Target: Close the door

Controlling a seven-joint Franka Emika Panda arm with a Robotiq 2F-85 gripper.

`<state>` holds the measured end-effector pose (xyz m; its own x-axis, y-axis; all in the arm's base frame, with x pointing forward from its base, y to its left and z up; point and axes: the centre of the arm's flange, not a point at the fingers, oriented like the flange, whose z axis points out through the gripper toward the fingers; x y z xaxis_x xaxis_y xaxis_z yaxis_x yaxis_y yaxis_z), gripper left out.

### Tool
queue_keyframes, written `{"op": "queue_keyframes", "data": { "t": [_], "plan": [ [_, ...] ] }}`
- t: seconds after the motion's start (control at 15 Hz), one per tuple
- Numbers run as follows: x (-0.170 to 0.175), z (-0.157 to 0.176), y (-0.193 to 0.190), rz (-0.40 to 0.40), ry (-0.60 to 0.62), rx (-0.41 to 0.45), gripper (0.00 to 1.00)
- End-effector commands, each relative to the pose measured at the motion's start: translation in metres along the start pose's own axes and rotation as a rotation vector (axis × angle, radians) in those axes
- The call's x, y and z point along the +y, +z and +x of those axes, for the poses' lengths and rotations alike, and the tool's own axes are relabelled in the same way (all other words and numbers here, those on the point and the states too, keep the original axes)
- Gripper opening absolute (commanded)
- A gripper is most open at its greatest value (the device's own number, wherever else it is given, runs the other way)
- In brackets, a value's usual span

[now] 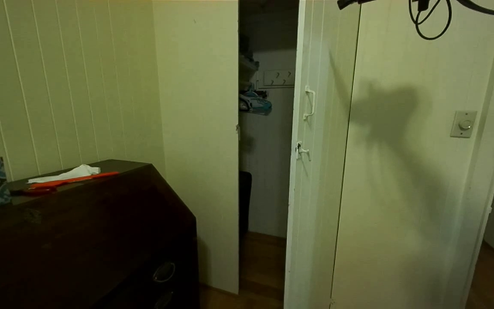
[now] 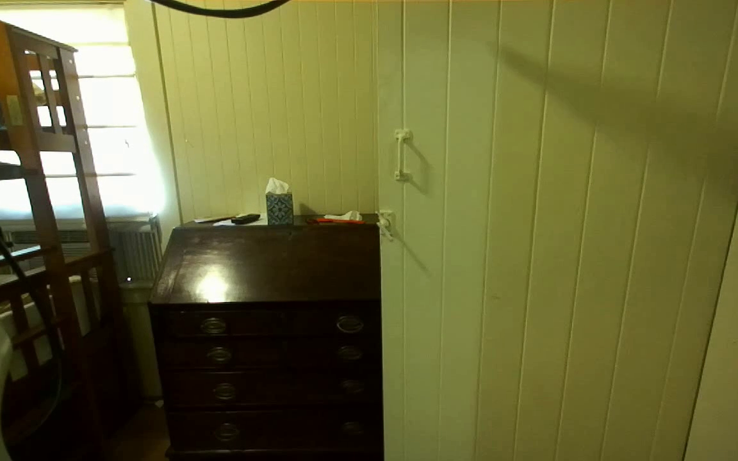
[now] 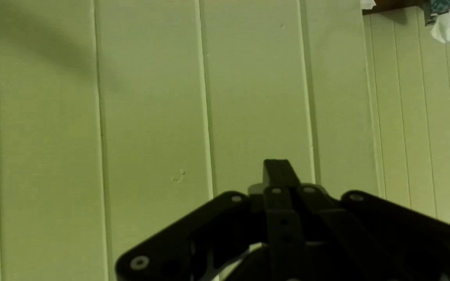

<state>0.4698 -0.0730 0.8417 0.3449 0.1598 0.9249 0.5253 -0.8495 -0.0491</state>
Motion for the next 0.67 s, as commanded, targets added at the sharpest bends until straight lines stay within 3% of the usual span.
{"op": "queue_keyframes", "data": {
  "t": [0.0,0.33,0.6],
  "plan": [
    [-0.007,-0.001,0.026,-0.023,-0.174,-0.016,0.00],
    [-0.023,0.002,0.070,-0.081,-0.364,0.065,0.00],
    [-0.027,0.003,0.087,-0.154,-0.426,0.117,0.00]
  ]
}}
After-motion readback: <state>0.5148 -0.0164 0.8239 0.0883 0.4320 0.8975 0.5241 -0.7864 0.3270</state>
